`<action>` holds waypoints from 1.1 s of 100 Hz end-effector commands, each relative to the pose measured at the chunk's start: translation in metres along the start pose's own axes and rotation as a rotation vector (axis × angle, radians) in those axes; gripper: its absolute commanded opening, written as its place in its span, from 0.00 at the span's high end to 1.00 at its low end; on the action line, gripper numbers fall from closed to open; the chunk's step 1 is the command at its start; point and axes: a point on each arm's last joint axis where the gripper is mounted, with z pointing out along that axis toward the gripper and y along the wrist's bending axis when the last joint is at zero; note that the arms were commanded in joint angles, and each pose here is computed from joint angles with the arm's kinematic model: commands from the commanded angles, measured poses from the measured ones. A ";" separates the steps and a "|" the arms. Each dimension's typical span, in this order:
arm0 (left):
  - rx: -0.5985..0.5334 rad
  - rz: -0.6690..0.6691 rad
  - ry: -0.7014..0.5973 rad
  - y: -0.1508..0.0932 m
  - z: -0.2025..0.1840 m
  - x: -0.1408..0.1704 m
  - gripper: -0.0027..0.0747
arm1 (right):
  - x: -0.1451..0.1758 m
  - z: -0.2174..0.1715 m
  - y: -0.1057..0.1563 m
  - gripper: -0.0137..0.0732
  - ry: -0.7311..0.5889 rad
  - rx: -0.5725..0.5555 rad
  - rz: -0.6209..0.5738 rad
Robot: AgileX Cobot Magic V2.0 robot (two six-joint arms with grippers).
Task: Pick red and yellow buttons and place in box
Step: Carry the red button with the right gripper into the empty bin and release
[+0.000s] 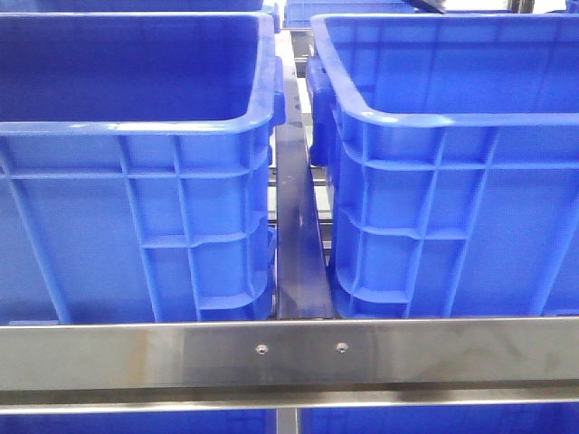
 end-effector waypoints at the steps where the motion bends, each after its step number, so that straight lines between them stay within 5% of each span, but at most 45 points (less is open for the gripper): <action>1: 0.006 0.006 -0.109 -0.007 -0.020 -0.014 0.17 | -0.020 -0.007 -0.003 0.55 -0.086 0.089 -0.096; 35: 0.012 0.006 -0.091 -0.008 -0.020 -0.012 0.17 | 0.015 0.028 -0.059 0.55 0.011 0.362 -0.044; 110: 0.012 0.006 -0.091 -0.008 -0.020 -0.012 0.17 | 0.045 0.088 -0.102 0.55 0.089 0.358 0.044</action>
